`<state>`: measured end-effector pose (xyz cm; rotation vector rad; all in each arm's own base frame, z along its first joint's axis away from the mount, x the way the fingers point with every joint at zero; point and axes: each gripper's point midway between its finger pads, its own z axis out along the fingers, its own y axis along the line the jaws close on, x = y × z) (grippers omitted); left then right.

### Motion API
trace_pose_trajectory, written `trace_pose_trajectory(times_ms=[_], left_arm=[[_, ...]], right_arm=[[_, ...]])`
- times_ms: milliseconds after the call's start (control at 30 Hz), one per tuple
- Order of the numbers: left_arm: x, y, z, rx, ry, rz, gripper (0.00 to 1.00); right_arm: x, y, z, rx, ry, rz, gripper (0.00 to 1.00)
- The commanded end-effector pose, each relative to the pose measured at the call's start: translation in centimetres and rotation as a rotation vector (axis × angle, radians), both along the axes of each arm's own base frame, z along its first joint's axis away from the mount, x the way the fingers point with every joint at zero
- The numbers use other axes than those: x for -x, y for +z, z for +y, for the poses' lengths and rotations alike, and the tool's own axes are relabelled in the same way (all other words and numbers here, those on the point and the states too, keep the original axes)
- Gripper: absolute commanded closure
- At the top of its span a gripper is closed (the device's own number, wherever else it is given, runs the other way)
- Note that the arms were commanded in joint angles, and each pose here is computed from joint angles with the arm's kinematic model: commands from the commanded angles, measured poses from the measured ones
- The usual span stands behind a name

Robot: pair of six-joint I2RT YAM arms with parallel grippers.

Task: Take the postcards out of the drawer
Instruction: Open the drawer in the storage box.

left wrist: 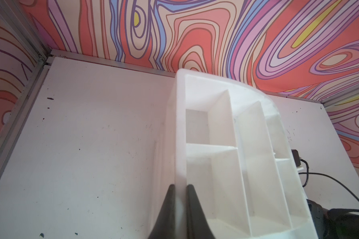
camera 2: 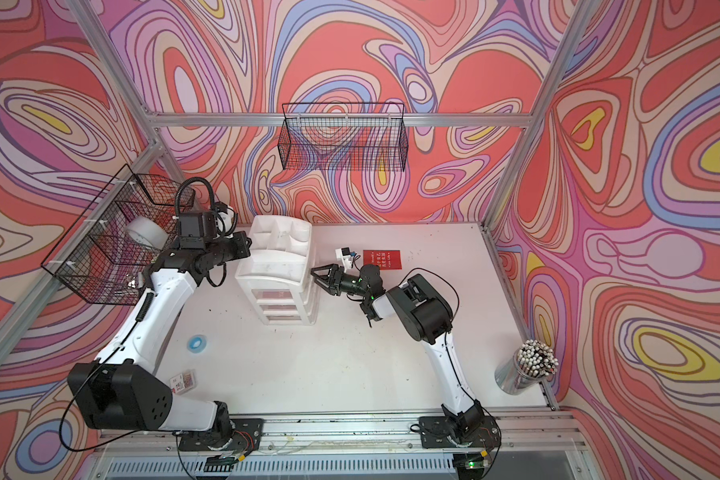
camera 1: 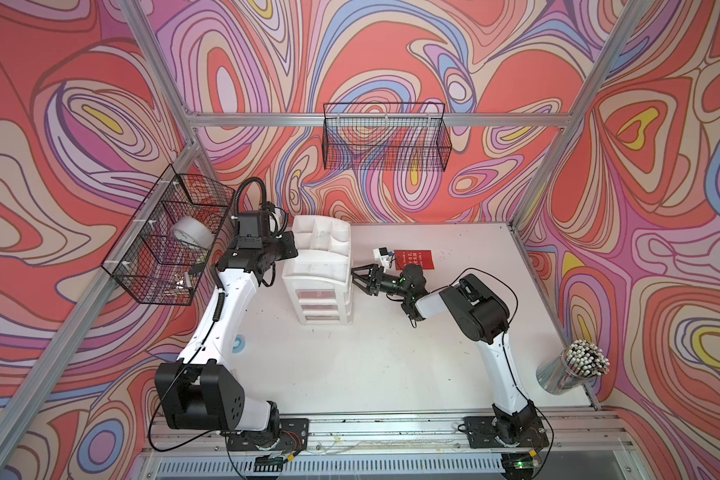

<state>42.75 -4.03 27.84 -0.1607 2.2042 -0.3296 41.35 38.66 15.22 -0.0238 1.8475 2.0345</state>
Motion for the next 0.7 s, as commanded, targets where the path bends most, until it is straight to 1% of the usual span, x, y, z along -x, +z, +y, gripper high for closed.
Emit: trace_pose_trajectory(times_ms=[0,400,667], left_arm=[[0.3,-2.6,0.5,-0.038,0.018,0.087,1.0],[0.3,-2.6,0.7,-0.049,0.022,0.087,1.0],[0.4,-2.3,0.8,-0.052,0.024,0.081,1.0]], right_arm=[[0.7,4.3,-1.0,-0.107,0.003,-0.154,0.33],[0.8,3.7,-2.3,-0.085,-0.021,-0.149,0.34],[0.8,4.1,-3.7,-0.075,-0.049,-0.168,0.34]])
